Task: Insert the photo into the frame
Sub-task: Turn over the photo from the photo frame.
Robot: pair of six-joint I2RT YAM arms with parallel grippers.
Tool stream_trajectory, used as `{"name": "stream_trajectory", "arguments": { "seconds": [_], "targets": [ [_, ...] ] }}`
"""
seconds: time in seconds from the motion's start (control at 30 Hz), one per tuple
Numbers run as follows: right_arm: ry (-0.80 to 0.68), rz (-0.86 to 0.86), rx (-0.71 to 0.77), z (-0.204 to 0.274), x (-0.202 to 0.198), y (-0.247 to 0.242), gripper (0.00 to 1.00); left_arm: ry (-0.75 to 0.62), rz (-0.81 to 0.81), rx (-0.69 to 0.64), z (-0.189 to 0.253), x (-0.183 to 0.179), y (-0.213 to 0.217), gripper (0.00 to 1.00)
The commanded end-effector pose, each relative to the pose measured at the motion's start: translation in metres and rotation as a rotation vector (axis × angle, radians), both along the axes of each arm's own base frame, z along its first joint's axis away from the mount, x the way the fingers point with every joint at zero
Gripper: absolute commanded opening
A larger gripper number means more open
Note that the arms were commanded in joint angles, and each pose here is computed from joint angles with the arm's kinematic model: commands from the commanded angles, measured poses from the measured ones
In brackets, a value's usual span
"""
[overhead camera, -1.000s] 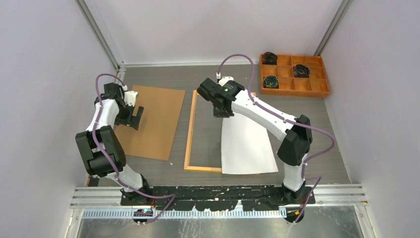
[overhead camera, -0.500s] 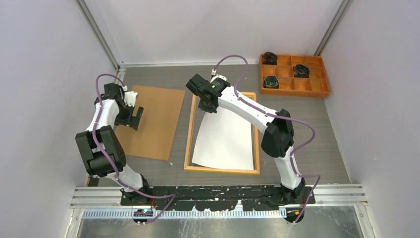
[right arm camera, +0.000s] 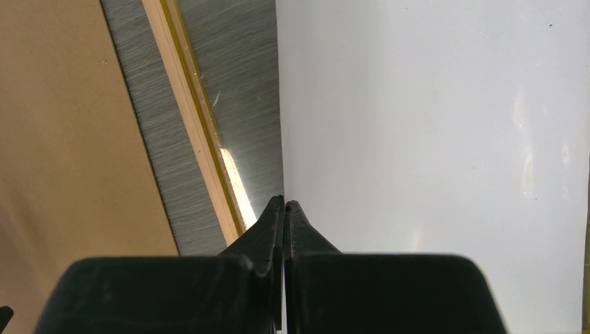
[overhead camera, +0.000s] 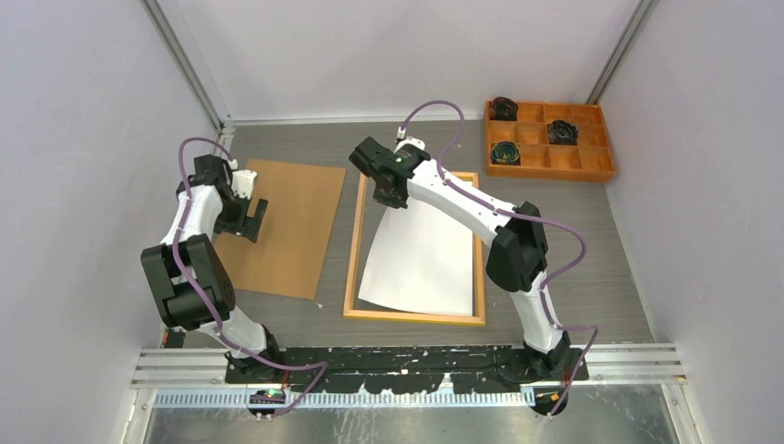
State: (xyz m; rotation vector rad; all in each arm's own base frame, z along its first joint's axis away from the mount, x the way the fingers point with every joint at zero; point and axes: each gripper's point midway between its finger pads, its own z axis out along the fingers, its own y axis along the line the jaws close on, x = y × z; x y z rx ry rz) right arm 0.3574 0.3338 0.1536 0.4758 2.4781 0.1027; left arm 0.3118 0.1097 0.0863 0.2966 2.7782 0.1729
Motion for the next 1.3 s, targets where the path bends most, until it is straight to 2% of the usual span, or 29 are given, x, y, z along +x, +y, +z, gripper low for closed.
{"name": "stream_trajectory", "arguments": {
  "seconds": [0.0,0.23,0.37,0.57,0.77,0.83,1.07,1.27],
  "targets": [
    [-0.035,-0.001,-0.050,0.000,0.010,-0.007,0.01,-0.037,-0.004,0.011,0.006,0.007,0.001,1.00],
    [0.005,0.053,-0.019,-0.013,0.010,0.008,0.02,-0.033,-0.006,0.021,0.007,0.007,0.002,1.00],
    [0.058,0.094,0.002,-0.027,0.008,0.022,0.23,-0.034,-0.006,0.022,0.008,0.008,0.002,1.00],
    [0.073,0.104,0.021,-0.033,0.007,0.029,0.33,-0.032,-0.005,0.021,0.008,0.007,0.002,1.00],
    [0.055,0.115,0.030,-0.026,0.010,0.030,0.89,-0.032,0.000,0.035,0.009,0.008,0.005,1.00],
    [0.042,0.120,0.035,-0.020,0.011,0.031,0.98,-0.032,0.009,0.053,0.011,0.008,0.009,1.00],
    [-0.001,0.148,0.066,0.002,0.015,0.035,1.00,-0.040,0.028,0.086,0.021,0.014,0.018,0.99],
    [-0.031,0.236,0.255,0.016,0.012,0.084,1.00,-0.096,0.149,0.173,0.031,0.028,0.051,0.99]
  ]
}}
